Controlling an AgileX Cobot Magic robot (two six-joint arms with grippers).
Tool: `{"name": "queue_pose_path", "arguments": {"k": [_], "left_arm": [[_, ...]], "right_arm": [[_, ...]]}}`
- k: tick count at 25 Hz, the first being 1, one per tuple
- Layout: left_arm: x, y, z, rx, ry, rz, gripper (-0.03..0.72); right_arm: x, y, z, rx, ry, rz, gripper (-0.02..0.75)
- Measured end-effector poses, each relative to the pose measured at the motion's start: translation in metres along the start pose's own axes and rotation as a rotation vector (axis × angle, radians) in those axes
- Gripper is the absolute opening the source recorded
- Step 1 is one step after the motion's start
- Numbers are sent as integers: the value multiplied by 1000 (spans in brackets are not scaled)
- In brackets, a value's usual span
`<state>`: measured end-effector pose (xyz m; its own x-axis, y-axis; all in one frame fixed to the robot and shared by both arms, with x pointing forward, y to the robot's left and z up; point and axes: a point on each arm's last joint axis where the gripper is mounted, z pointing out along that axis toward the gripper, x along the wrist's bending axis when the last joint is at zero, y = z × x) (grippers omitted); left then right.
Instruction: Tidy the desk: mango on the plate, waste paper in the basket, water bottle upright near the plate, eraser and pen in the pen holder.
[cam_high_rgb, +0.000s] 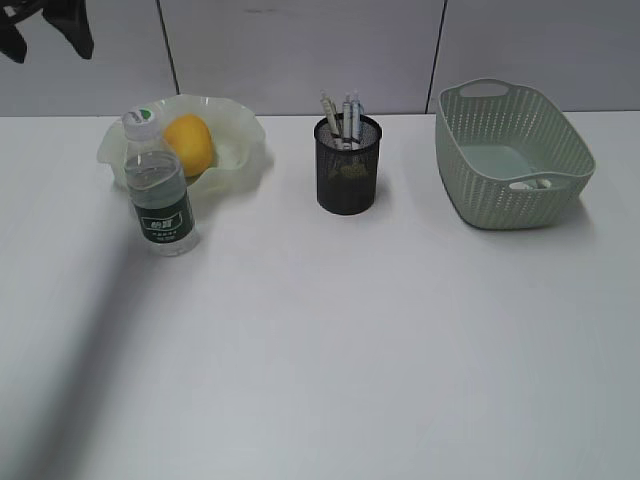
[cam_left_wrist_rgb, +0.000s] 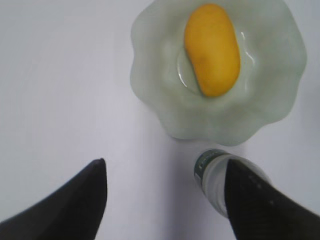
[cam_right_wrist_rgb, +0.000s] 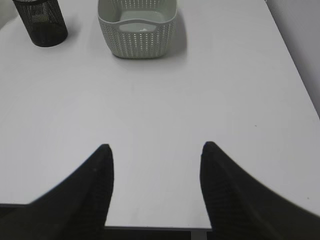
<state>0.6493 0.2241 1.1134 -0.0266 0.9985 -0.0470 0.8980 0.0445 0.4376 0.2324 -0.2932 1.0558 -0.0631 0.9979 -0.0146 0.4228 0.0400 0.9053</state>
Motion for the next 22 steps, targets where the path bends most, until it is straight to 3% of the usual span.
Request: {"name": "queue_pose_path", "arguments": {"k": [5, 10, 14, 18, 22], "left_arm": [[19, 2, 3, 6, 20, -7, 555], [16, 0, -1, 20, -17, 9, 555], [19, -11, -29, -15, -26, 9, 555], [26, -42, -58, -22, -22, 11, 555], [37, -95, -77, -47, -27, 13, 545]], "right_arm": [[0, 0, 0, 0, 0, 0, 445], [0, 0, 0, 0, 0, 0, 445], [0, 0, 0, 0, 0, 0, 445], [0, 0, 0, 0, 0, 0, 445], [0, 0, 0, 0, 0, 0, 445]]}}
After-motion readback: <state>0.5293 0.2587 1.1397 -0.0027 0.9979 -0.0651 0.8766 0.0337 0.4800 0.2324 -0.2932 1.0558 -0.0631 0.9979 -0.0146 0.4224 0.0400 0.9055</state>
